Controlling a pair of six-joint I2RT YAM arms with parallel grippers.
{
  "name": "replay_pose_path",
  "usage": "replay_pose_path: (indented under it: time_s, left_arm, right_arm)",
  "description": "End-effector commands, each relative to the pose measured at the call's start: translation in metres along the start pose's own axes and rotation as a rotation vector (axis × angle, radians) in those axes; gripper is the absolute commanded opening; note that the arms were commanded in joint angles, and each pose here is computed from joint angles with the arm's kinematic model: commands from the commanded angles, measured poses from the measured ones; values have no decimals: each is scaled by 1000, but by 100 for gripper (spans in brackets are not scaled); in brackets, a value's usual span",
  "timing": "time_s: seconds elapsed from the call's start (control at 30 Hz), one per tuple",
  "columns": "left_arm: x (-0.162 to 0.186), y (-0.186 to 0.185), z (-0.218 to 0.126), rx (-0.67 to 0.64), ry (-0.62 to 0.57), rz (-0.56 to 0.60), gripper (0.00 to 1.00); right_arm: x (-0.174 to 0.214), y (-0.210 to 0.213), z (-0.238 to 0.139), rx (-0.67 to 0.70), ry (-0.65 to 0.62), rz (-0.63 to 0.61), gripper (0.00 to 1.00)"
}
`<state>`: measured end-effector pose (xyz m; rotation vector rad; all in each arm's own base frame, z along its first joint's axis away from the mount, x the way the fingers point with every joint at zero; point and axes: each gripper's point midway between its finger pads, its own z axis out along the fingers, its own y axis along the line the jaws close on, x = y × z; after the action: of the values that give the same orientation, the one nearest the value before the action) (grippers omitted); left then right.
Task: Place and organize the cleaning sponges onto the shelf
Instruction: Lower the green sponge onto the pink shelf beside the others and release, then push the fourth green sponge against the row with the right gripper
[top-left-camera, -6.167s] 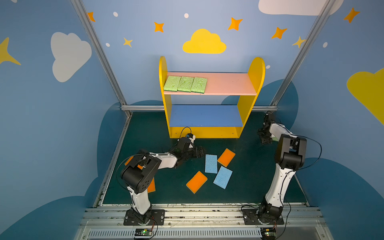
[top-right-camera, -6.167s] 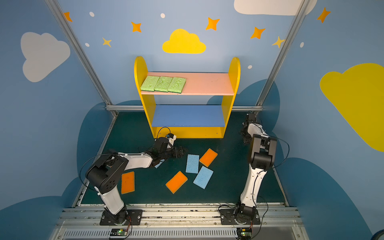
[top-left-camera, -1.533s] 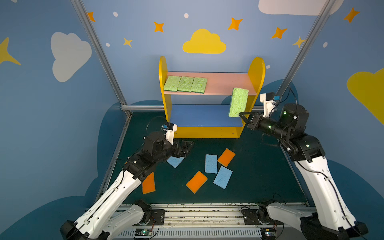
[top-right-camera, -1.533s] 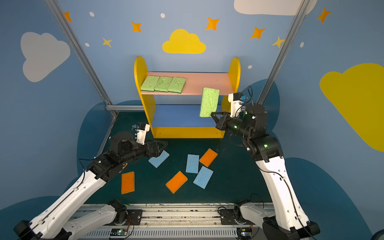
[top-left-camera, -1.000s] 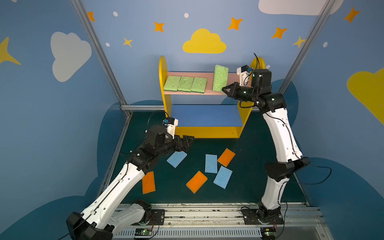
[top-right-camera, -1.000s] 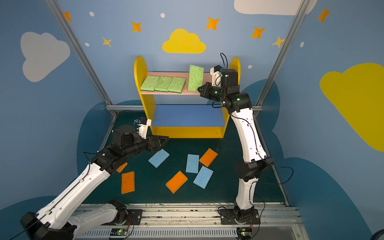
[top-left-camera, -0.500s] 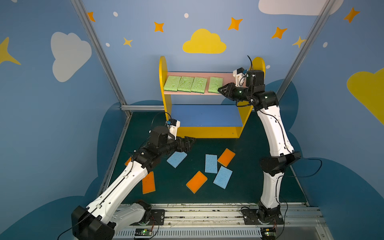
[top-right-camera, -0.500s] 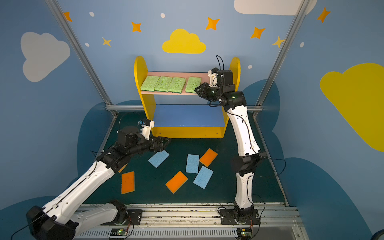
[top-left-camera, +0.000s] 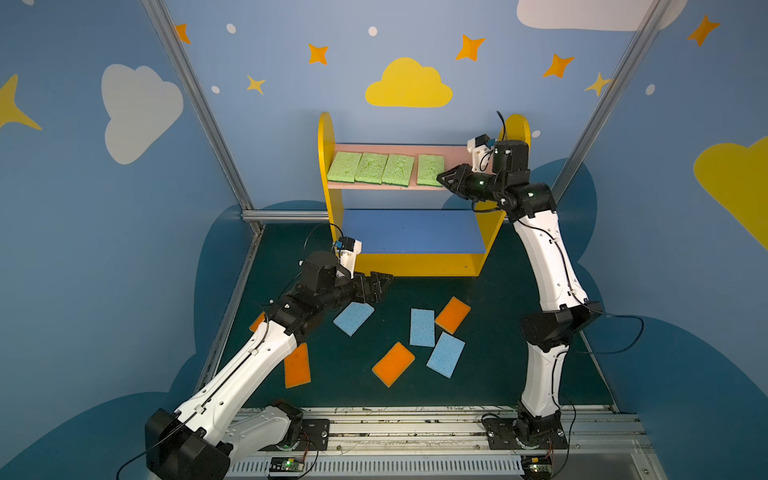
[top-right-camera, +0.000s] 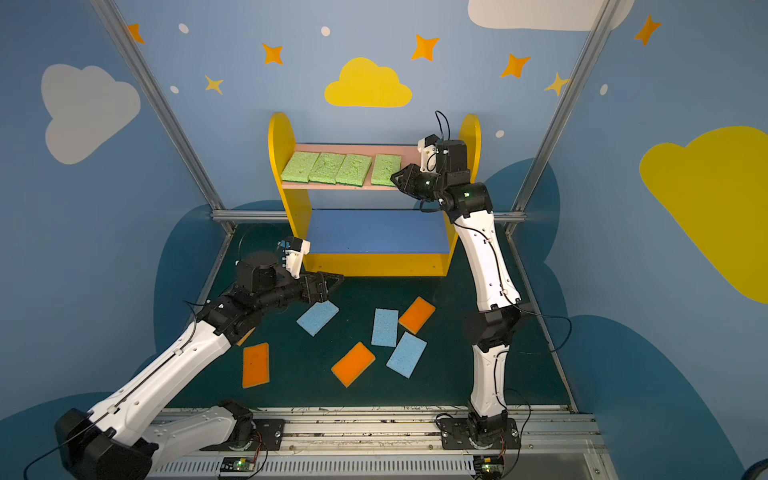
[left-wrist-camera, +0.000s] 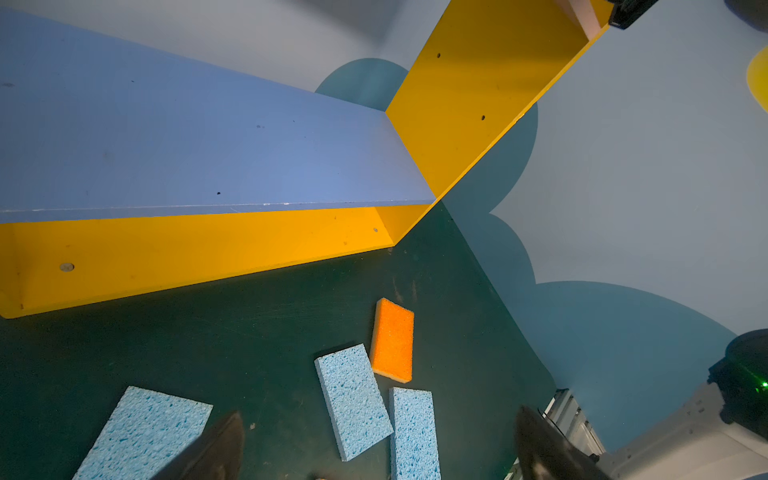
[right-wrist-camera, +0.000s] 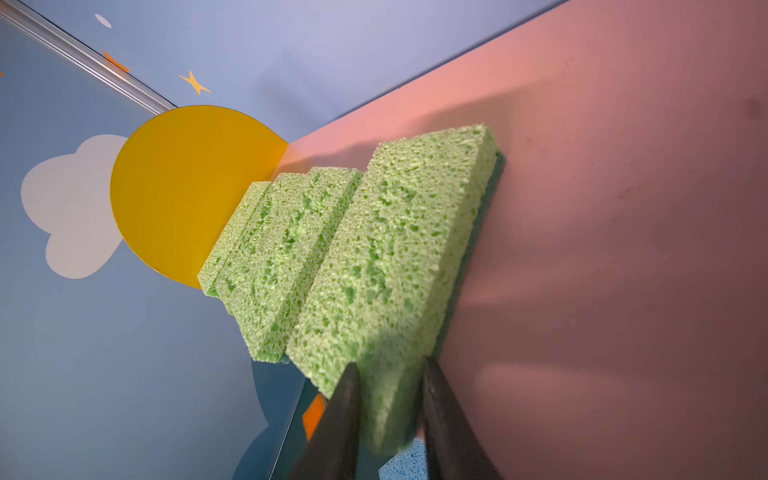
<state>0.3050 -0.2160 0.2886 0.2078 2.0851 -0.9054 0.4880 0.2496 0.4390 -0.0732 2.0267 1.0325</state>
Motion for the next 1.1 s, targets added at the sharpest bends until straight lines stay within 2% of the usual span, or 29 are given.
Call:
replay_pose_path:
  time_s: [0.0, 0.17, 0.83, 0.97, 1.07]
  left_arm:
    - [-2, -2, -1, 16, -8, 1, 100]
    - [-1, -1, 0, 13, -6, 2, 100]
    - [3, 2, 7, 13, 11, -11, 100]
    - [4, 2, 7, 14, 12, -13, 100]
    - [5, 3, 8, 13, 15, -15, 100]
  right_arm:
    - [4, -6, 9, -6, 16, 11, 23]
    - [4, 2, 13, -56, 24, 7, 20]
    - [9, 9, 32, -115, 32, 13, 21]
    - [6, 10, 31, -121, 20, 7, 25]
    - [4, 11, 31, -125, 15, 4, 35]
